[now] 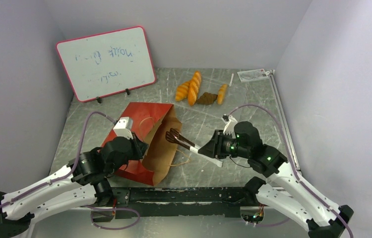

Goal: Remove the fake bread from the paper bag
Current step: Take out the fake bread from the paper bag.

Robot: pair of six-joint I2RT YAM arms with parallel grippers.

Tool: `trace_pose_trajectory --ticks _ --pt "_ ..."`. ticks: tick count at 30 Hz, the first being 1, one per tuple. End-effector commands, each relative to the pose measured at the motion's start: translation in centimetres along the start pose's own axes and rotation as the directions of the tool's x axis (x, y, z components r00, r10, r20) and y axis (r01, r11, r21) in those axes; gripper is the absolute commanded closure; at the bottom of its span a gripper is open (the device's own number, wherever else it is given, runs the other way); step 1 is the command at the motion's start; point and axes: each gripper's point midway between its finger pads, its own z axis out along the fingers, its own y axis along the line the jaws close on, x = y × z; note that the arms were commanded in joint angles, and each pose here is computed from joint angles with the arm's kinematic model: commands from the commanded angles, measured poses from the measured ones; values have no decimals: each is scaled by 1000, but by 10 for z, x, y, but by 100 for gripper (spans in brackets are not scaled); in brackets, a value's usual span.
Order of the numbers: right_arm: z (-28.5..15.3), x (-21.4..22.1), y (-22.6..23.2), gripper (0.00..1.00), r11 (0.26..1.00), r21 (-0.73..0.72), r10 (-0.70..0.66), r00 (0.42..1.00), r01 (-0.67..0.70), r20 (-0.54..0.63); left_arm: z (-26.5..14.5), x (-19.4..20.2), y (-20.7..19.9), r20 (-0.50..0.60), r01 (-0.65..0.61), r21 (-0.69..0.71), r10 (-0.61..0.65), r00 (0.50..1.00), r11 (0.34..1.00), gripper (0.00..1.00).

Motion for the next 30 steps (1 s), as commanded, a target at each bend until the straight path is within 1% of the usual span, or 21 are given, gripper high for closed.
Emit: trace_pose_trajectory --ticks 1,7,16,23,30 --pt "12 -11 27 71 993 -120 14 1000 -11 28 -7 -11 -14 5 1 44 -1 1000 999 93" --pt "36 -6 38 68 994 -109 31 1000 -30 3 -5 -7 -16 -6 5 56 -5 1000 998 93" --pt "74 14 22 65 991 -56 122 992 -124 -43 -6 -9 -20 -5 0 70 0 1000 998 93" --pt "95 19 12 64 982 -19 185 981 -187 -55 -7 -12 -25 1 2 90 -2 1000 996 93" --pt "105 24 15 62 951 -43 301 951 -305 -73 -5 -6 -26 -20 -4 103 6 1000 995 93"
